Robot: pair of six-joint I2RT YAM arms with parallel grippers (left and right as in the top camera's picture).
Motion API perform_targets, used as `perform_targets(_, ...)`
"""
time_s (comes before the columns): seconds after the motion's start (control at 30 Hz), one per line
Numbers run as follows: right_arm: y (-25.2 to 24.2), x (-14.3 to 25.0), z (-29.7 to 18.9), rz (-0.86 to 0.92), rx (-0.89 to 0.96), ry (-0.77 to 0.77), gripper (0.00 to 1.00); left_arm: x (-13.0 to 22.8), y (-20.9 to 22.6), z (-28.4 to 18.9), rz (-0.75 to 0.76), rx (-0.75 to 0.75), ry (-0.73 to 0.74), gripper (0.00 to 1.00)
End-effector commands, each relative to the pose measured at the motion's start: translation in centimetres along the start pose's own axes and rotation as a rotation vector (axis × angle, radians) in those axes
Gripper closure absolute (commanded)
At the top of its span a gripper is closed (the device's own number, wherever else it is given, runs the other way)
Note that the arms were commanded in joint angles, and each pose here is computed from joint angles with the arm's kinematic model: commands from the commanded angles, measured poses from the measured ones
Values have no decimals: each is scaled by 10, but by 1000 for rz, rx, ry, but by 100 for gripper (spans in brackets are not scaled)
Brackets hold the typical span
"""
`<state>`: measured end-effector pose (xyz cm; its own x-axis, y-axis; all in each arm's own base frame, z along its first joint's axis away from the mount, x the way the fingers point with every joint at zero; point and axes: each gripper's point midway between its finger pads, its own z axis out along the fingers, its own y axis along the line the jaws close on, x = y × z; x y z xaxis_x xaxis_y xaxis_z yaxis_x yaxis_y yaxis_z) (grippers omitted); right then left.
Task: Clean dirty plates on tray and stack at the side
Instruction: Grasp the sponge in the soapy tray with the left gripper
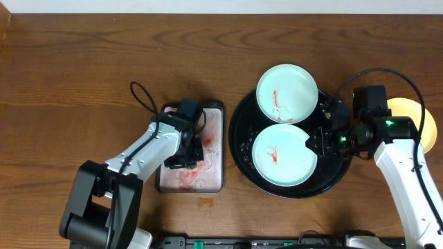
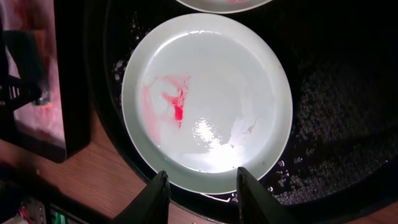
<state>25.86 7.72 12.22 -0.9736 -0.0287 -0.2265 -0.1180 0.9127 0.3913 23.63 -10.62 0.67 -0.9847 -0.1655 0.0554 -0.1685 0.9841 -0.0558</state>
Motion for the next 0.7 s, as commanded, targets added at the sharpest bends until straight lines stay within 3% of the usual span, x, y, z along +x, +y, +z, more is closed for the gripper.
perform_targets(0.0,9,-2,-3,-41,-22,-13,67,-6,-8,-22,-4,35,-28,68)
perform_targets(0.1,9,-2,-3,-41,-22,-13,68,-13,-14,-44,35,72,-94,48)
perform_targets(0.23,9,-3,-3,-41,-21,-13,68,-26,-5,-61,58,26,-204,42)
perform_targets(0.33,9,-3,-3,-42,-21,-14,68,-38,9,-53,48,-55,-262,41)
perform_targets(0.6,9,-3,-3,-42,-22,-15,68,-55,4,-4,43,-59,-269,42)
perform_targets(0.67,9,-3,-3,-42,-22,-15,68,-56,4,1,43,-62,-263,55)
